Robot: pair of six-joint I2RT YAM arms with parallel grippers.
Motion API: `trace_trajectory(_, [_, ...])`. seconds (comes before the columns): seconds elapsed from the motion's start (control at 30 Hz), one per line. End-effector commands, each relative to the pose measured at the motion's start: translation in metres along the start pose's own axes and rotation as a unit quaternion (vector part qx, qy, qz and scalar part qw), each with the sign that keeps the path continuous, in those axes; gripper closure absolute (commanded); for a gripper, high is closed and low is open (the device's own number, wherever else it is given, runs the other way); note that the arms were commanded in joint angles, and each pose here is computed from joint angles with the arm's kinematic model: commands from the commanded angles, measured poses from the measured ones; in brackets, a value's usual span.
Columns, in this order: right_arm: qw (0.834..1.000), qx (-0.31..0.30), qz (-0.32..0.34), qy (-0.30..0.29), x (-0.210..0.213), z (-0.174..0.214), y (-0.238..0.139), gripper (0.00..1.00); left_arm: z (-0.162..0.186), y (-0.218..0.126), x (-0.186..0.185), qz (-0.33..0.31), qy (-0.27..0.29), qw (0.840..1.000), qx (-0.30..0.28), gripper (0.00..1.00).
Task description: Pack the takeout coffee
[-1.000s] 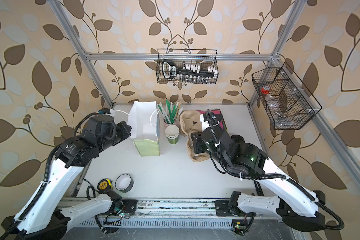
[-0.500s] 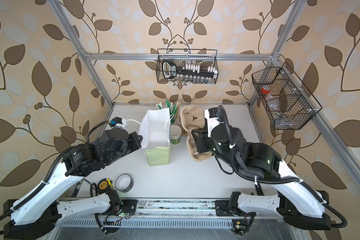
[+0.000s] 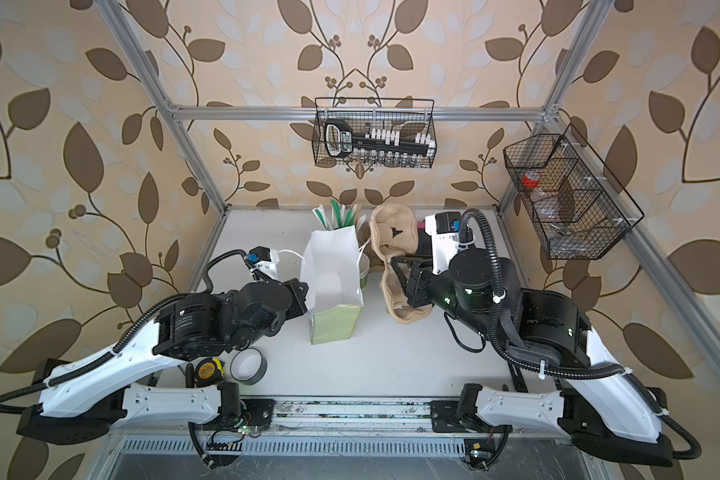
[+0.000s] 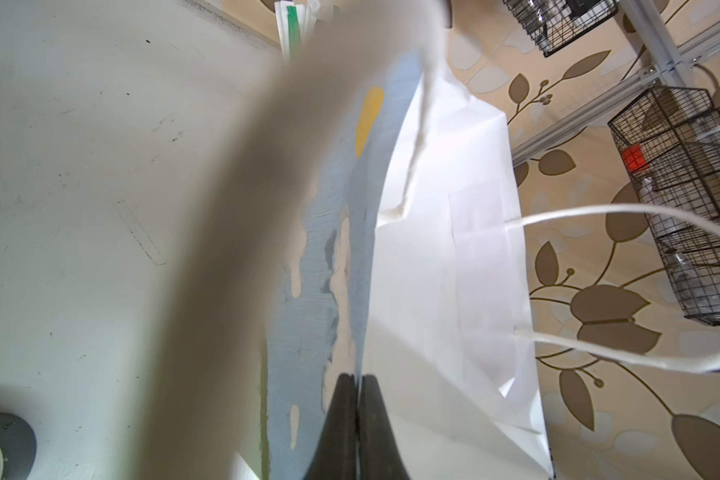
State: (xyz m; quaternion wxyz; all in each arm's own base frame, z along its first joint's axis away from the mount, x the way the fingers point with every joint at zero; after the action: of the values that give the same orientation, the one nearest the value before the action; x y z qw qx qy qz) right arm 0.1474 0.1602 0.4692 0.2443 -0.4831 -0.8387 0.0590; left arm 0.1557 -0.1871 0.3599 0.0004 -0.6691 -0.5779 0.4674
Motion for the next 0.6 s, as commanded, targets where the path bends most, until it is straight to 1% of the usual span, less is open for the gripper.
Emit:
trace_trajectory(0.0, [1.000, -0.004, -0.015, 0.009, 0.002, -0.004, -0.008, 0.68, -0.015, -0.016, -0.001, 0.015, -0.041, 0.999, -0.033, 1.00])
trace_trajectory(0.17, [1.000, -0.007, -0.021, 0.011, 0.004, -0.008, -0.010, 0.68, 0.000, -0.021, -0.012, 0.034, -0.043, 0.998, -0.012, 1.00])
trace_trajectory(0.27, [1.000, -0.012, -0.023, 0.011, 0.004, -0.012, -0.014, 0.67, 0.003, -0.034, -0.020, 0.043, -0.032, 0.998, -0.022, 1.00])
trace_trajectory(0.4, [1.000, -0.011, -0.026, 0.010, 0.005, -0.014, -0.017, 0.67, 0.006, -0.046, -0.027, 0.056, -0.023, 0.998, -0.016, 1.00])
trace_trajectory(0.57, [0.999, -0.013, -0.036, 0.016, 0.007, -0.018, -0.022, 0.67, 0.018, -0.045, -0.031, 0.057, -0.015, 0.998, -0.011, 1.00])
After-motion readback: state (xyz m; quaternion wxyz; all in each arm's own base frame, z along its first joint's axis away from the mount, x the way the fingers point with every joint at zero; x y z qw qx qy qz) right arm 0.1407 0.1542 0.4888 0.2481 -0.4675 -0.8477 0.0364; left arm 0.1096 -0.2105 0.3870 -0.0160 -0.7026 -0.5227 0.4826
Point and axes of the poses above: each gripper's point midway between its finger pads, its own y axis out along the fingers, its own x axis along the line the jaws close on, z = x × y, the point moved 5 cm from there along -y, back along the fingers, and after that the axes turned 5 degrees about -y, right-handed, at the moved point
